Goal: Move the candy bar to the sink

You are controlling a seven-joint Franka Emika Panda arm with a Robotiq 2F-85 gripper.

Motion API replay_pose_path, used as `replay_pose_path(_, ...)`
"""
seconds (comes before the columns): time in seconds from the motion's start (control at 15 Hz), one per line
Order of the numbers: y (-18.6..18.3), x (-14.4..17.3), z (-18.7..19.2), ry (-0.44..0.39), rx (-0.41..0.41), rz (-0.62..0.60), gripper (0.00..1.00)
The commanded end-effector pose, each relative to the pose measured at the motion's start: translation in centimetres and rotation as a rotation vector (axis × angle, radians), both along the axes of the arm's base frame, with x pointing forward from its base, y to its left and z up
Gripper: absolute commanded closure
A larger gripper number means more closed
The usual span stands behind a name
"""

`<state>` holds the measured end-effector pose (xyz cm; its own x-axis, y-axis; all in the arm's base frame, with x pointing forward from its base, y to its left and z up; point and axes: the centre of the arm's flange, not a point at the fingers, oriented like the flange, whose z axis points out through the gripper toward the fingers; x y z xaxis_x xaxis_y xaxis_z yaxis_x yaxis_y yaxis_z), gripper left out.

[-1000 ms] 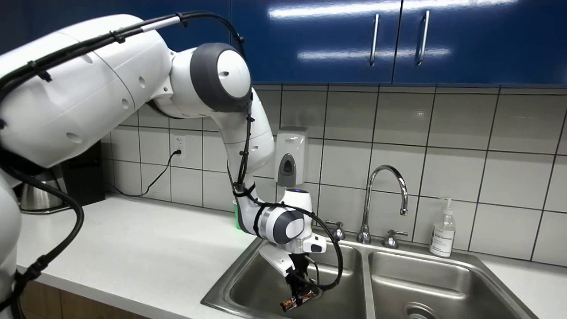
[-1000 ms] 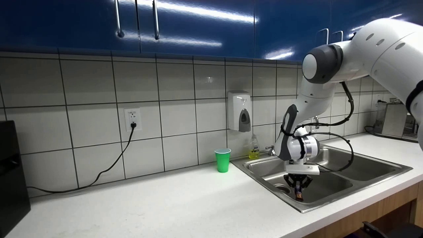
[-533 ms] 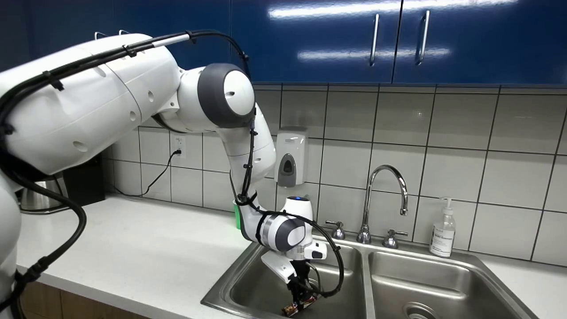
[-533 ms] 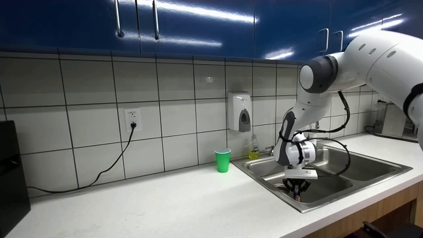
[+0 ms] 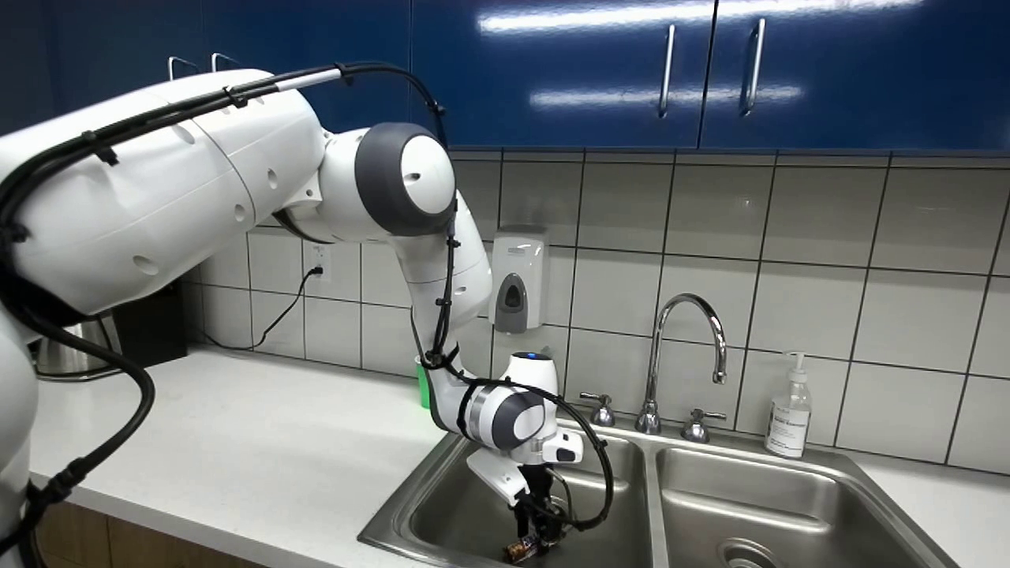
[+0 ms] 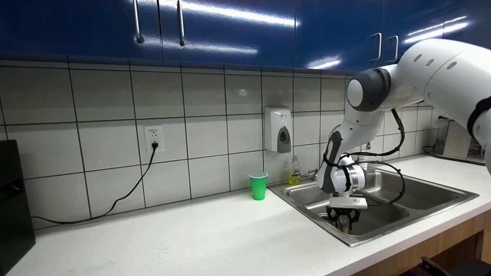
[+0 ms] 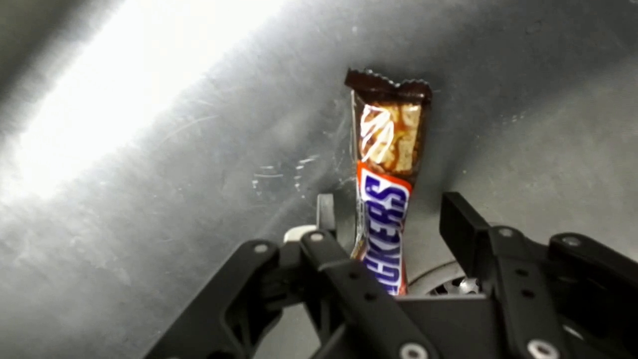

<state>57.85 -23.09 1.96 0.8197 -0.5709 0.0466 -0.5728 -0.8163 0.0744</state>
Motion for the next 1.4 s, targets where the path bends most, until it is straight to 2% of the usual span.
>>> replay_pose_path(0.0,0.5,0.4,1.5,-0.01,0.007,0.026,0.08)
replay_pose_path(0.07,0.8,0.5,1.9,-0.017,0.002,0.033,0.02)
replay_pose_path(0.13,1.1,0.6,2.4,-0.02,-0.008,0.031,0.0)
replay_pose_path(0.6,2.1,1.4,6.8,-0.071,-0.044,0.047,0.0)
replay_pose_path(0.93,2.9,0.8,10.4,-0.083,-0.047,0.072,0.0)
replay_pose_path(1.13,3.9,-0.4,12.4,-0.071,-0.02,0.155,0.0)
replay_pose_path(1.33,5.4,-2.2,14.5,-0.05,-0.003,0.29,0.0)
